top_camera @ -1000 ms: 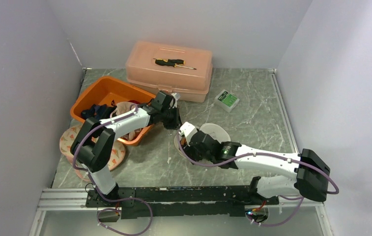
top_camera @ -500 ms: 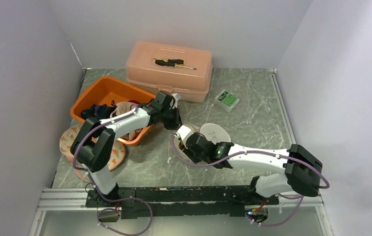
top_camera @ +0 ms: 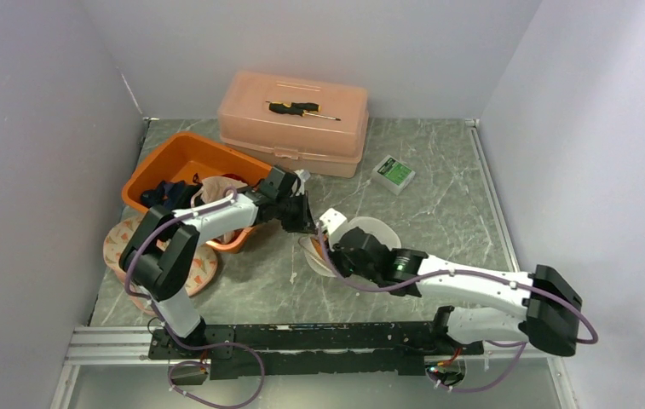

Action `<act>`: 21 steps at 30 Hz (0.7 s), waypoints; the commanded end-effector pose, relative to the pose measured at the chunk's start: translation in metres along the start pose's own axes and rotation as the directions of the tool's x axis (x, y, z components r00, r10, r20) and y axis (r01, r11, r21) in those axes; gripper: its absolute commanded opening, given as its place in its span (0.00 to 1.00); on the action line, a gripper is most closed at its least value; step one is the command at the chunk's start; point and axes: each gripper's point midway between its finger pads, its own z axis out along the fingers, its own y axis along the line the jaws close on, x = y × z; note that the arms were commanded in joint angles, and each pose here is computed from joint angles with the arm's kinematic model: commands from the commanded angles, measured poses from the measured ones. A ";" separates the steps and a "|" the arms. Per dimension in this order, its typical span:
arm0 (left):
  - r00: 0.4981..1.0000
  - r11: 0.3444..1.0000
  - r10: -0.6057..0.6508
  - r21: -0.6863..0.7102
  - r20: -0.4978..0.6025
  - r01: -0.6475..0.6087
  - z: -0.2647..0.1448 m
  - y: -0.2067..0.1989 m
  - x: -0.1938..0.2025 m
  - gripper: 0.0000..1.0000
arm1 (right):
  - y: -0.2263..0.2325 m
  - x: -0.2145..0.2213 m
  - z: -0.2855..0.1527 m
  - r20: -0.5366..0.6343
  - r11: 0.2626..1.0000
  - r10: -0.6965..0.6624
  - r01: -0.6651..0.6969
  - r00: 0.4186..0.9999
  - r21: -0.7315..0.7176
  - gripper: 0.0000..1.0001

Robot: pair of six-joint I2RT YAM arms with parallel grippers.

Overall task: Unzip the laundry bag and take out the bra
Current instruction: Pick up the bra from the laundry bag.

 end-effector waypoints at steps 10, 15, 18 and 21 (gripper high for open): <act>0.991 0.995 0.008 0.099 0.137 -0.021 -0.026 -0.024 -0.017 0.03 | -0.019 -0.063 -0.049 0.317 0.887 0.451 -0.381 0.834 -0.259 0.00; 0.990 0.994 0.011 0.110 0.142 -0.027 -0.025 -0.024 -0.015 0.03 | -0.021 -0.079 -0.068 0.375 0.852 0.515 -0.411 0.771 -0.325 0.00; 0.990 0.993 0.006 0.115 0.139 -0.022 -0.024 -0.022 -0.012 0.03 | -0.022 -0.093 -0.082 0.415 0.844 0.529 -0.405 0.740 -0.352 0.00; 0.989 0.993 0.003 0.118 0.145 -0.021 -0.026 -0.023 -0.012 0.03 | -0.022 -0.104 -0.094 0.438 0.843 0.529 -0.393 0.726 -0.368 0.00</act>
